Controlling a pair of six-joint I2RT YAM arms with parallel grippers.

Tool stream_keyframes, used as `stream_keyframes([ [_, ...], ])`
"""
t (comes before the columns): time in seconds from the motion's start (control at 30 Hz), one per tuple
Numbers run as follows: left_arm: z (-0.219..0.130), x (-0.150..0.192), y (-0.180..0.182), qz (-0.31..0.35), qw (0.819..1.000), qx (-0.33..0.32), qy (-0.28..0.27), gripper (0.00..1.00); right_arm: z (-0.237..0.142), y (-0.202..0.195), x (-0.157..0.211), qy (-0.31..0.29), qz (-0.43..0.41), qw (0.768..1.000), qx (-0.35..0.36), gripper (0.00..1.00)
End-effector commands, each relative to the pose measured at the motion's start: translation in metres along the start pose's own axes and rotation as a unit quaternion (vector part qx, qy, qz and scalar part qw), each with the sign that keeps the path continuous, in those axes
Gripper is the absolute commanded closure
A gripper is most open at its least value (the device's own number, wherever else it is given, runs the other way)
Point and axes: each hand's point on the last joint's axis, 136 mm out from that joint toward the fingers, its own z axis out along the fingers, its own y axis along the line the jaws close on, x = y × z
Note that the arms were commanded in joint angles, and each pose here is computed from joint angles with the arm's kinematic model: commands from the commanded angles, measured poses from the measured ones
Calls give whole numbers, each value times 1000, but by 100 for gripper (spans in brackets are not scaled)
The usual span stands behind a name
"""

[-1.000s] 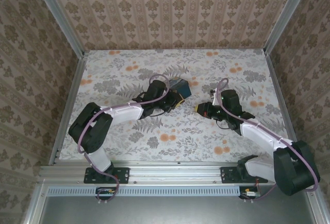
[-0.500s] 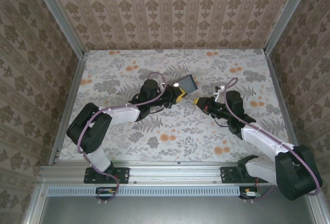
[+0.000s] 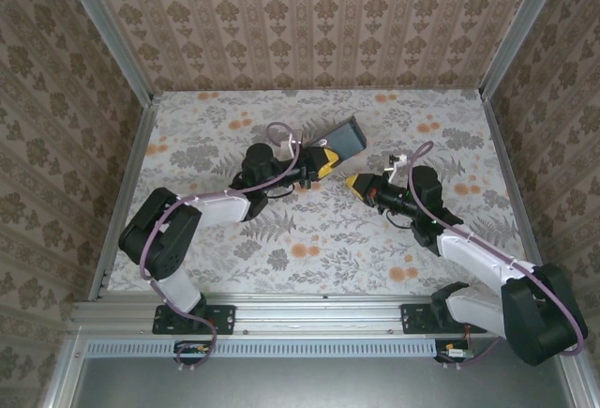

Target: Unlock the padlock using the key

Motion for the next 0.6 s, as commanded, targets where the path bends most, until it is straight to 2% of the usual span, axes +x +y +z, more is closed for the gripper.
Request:
stream_keyframes([
  [0.0, -10, 7, -47, 57, 996, 70, 13, 100, -1, 28, -1, 5, -7, 999, -49, 100],
  [0.23, -16, 1, -47, 61, 996, 70, 5, 100, -7, 33, 9, 20, -18, 998, -48, 100],
  [0.57, -18, 3, -48, 62, 995, 73, 2, 100, -2, 44, 3, 10, -36, 998, -54, 100],
])
